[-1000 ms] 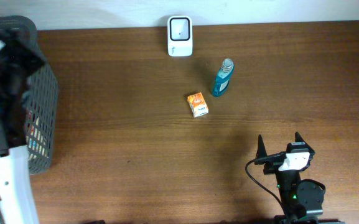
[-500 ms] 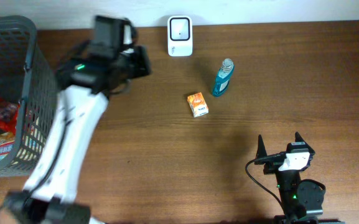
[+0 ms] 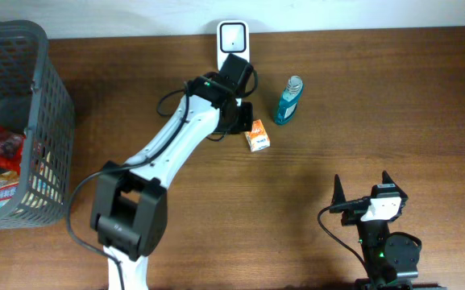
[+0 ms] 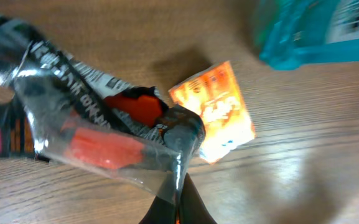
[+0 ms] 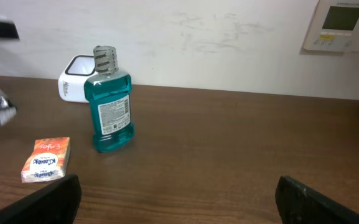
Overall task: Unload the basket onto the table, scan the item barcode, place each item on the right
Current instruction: 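Carry the clear snack bag toward the scanner with the left gripper, then return the left gripper to the basket and grasp the red snack bag, then carry the red snack bag to the table near the scanner and release, then reach into the basket and grasp the yellow wipes pack with left gripper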
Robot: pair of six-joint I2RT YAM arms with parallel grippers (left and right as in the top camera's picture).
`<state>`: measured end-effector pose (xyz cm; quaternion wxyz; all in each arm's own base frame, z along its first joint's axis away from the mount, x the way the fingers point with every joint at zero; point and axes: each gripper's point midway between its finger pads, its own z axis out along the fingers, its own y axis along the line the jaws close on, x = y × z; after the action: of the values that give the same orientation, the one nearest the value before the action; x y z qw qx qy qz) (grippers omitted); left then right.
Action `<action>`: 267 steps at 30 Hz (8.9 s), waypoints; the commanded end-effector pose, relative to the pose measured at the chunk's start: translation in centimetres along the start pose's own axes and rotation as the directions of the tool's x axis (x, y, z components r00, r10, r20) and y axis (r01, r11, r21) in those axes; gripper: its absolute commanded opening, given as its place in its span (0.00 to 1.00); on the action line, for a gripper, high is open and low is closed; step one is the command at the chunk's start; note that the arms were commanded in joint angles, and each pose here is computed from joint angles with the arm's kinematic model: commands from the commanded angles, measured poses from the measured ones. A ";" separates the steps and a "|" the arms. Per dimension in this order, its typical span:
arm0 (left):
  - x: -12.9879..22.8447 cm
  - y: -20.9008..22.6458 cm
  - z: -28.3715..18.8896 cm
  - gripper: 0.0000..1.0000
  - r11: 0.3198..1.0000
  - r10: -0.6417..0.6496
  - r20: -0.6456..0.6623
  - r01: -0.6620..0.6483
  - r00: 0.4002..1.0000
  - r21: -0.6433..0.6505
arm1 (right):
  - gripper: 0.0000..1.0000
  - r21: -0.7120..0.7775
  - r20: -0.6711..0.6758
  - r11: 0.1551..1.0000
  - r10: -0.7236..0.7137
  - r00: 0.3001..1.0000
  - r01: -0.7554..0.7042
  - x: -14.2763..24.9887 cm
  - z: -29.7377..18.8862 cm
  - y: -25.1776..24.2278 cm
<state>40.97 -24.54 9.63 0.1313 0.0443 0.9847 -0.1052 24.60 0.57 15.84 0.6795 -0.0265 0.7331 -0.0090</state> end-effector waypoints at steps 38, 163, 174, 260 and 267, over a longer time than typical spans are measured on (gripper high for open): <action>-9.2 11.6 -21.0 0.99 0.945 -0.109 0.304 0.193 0.946 -0.262 | 0.98 -0.001 -0.006 1.000 0.000 1.000 0.000 0.4 0.0 0.1; -4.5 11.9 3.1 0.00 0.980 -0.119 0.062 0.127 0.991 -0.151 | 0.98 -0.001 -0.006 1.000 0.000 1.000 0.000 0.4 0.0 0.1; -4.2 10.8 5.3 0.81 0.990 0.045 0.021 -0.042 0.999 -0.138 | 0.98 -0.001 -0.006 1.000 0.000 1.000 0.000 0.4 0.0 0.1; 15.0 51.8 -12.0 0.00 0.002 -0.923 0.343 0.895 0.173 -0.446 | 0.98 -0.001 -0.006 1.000 0.000 1.000 0.000 0.4 0.0 0.1; 8.7 49.6 -17.7 0.00 0.072 -0.943 0.301 0.971 0.141 -0.230 | 0.99 -0.001 -0.006 1.000 0.000 1.000 0.000 0.4 0.0 0.1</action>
<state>30.74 28.34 9.89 0.0134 -0.6356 0.7665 0.0909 24.60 0.57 15.84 0.6795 -0.0264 0.7332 -0.0089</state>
